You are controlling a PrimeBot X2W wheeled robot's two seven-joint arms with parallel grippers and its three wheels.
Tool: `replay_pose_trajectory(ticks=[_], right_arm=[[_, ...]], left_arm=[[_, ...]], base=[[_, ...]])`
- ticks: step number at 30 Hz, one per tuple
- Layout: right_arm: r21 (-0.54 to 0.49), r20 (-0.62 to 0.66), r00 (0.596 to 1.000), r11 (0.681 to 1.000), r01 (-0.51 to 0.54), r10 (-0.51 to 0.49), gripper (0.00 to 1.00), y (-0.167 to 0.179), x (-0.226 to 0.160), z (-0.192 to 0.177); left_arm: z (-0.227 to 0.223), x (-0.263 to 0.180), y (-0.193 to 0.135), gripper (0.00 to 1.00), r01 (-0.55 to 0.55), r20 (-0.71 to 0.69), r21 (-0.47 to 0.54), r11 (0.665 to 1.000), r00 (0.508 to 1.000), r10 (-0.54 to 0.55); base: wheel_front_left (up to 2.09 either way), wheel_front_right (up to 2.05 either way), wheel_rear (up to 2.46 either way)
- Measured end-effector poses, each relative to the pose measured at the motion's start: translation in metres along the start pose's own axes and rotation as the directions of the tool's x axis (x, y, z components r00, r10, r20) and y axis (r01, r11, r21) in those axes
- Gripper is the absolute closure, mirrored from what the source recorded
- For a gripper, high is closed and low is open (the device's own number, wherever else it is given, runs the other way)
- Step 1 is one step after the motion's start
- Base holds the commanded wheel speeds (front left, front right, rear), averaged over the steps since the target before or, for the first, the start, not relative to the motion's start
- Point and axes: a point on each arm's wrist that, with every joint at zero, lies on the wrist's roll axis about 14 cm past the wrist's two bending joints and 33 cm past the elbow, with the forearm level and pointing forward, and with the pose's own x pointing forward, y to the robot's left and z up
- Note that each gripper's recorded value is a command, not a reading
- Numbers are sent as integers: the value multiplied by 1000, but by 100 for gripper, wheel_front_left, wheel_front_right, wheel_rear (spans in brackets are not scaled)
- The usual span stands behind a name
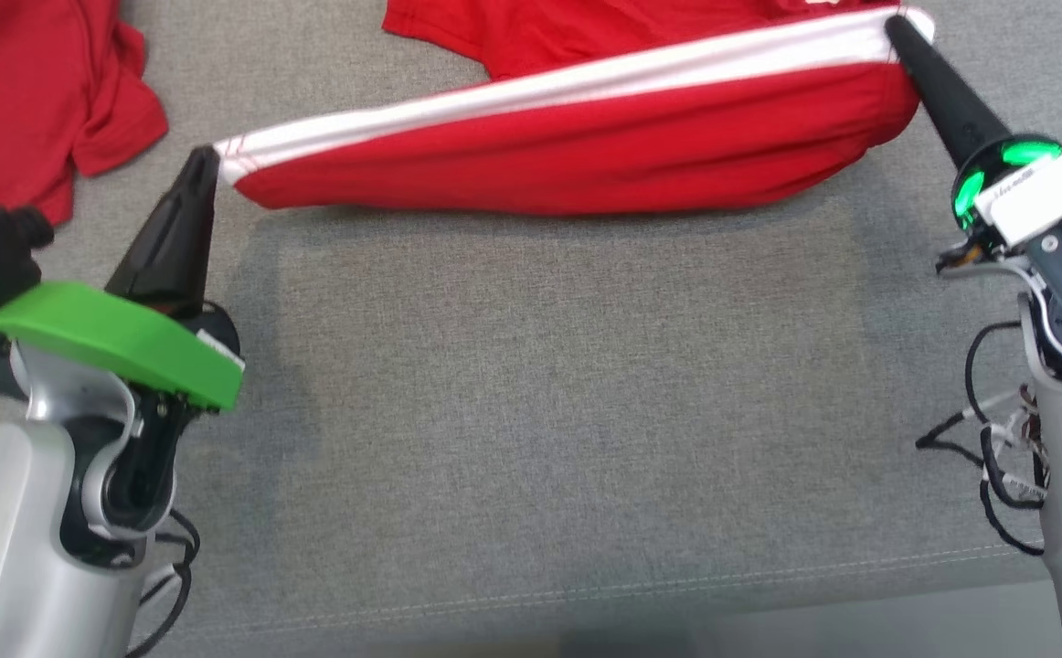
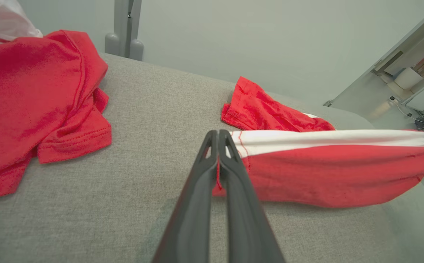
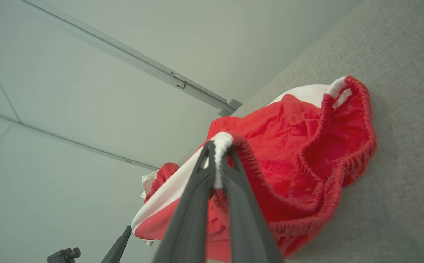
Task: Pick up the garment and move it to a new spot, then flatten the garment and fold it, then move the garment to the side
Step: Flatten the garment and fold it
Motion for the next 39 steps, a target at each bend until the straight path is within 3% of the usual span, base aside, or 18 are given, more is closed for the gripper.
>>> replay_pose_trajectory(ticks=[5,12,18,25,33,39], right_arm=[[41,-30,999,998,-37,38,100,9,-28,-16],[61,-20,999,998,-29,30,100,15,-70,-21],[51,8,998,996,68,-68,100,-7,-116,-15],[69,-12,982,979,189,-189,100,-33,-165,-29],[132,-91,977,970,202,-191,100,-32,-173,-61],[187,-73,987,970,157,-146,100,-20,-166,-65]], left_arm=[[-7,-31,11,100,-58,17,-34,998,998,59],[-11,-63,-5,100,-44,36,-108,993,998,48],[-18,-84,-28,100,-2,37,-153,988,999,7],[-9,-103,-53,100,62,72,-134,989,996,-53],[2,-128,-42,100,11,118,-128,992,993,4],[11,-124,-37,100,10,121,-80,997,993,0]], base=[[0,0,0],[0,0,0],[0,0,0],[0,0,0],[0,0,0],[0,0,0]])
